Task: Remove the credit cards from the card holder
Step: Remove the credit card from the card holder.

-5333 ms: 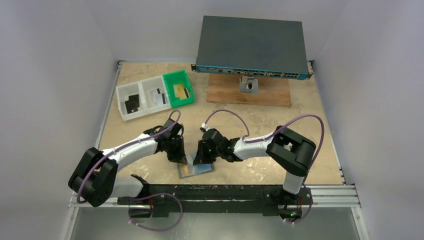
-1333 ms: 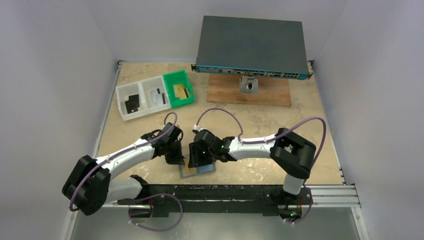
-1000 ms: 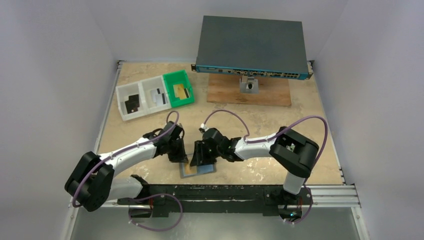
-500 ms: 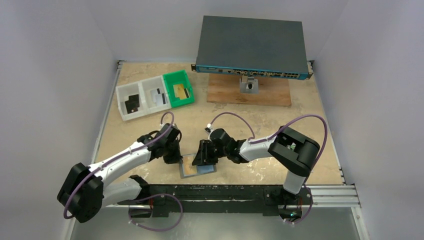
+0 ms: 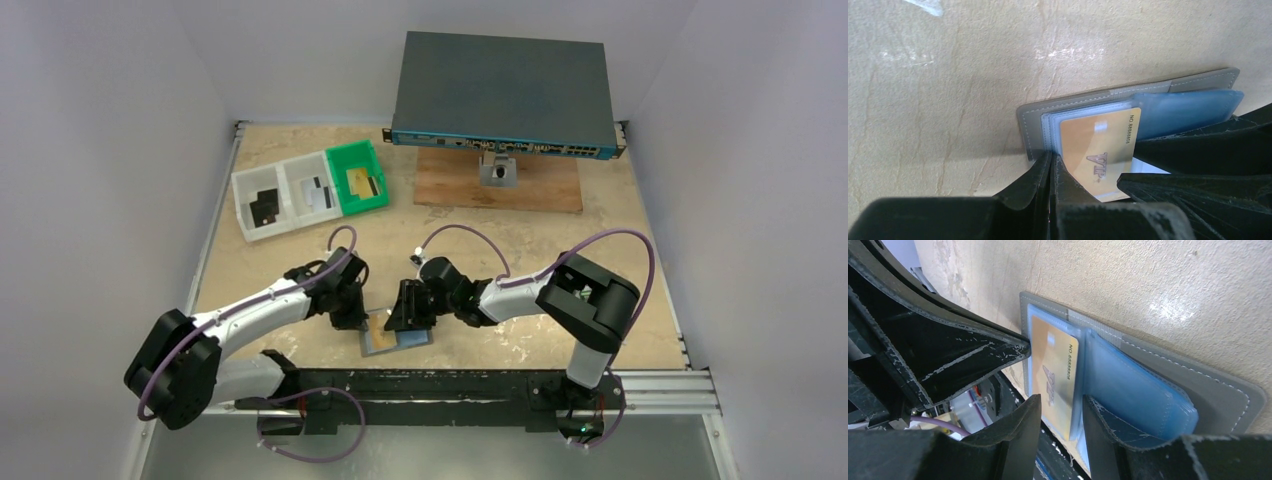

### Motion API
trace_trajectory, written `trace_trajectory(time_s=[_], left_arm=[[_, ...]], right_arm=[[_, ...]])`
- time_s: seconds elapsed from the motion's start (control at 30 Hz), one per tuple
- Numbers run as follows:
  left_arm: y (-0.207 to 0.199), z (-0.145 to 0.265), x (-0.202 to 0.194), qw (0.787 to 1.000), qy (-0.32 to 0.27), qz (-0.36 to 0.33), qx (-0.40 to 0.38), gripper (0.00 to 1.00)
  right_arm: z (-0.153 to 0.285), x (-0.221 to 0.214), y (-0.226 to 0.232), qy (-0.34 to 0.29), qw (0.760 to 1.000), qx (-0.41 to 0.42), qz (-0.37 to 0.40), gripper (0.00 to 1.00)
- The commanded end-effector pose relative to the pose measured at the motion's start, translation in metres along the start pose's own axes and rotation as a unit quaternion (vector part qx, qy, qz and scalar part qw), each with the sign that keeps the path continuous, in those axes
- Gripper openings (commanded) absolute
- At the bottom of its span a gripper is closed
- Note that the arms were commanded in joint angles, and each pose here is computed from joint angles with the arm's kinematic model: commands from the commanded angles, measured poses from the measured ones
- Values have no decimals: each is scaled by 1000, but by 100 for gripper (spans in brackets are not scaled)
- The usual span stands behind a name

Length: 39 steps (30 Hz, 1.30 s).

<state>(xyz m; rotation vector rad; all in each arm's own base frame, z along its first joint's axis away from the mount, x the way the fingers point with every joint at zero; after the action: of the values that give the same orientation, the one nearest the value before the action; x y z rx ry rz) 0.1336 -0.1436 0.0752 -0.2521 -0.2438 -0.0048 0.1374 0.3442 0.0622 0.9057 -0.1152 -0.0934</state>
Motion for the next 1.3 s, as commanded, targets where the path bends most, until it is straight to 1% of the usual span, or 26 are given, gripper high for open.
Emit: trace_trajectory(time_s=[0.0,0.13,0.33,0.57,0.77,1.1,1.2,1.27], left_arm=[[-7,-9,-1,1000,6,-13,-15,0],[-4,-15,-3,1000,16,-6,0,0],[5,-23,-8,999,31,7,34,0],[10,-29,-14,998,42,18,51,0],[12,-30,-15,997,45,24,55,0],[9,-30,-14,997,45,22,50,0],[8,-31,-13,998,46,19,47,0],[7,-31,-12,998,47,18,43,0]], right_arm=[[-2,-2,-28,1,999,-50,-10,37],[-3,-3,-29,4,999,-47,-13,36],[2,-2,-32,5,999,-21,-27,27],[12,-1,-33,8,999,26,-42,27],[18,0,-31,10,996,68,-56,27],[17,1,-30,13,996,73,-56,16],[16,4,-26,10,996,77,-50,15],[15,6,-25,6,996,76,-46,16]])
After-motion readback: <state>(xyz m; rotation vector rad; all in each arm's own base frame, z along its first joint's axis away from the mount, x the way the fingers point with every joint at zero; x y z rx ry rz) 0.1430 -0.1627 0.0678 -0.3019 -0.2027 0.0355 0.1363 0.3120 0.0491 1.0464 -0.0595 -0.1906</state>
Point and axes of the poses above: each gripper's point midway between its finger pads, its own z axis back along the fingers, its own y axis along the line the jaws close on, x = y × z, the point moved 6 cm from there along z, back along the fingers, and after that the axes turned 11 degrees about -z, right-handed, at the moved point
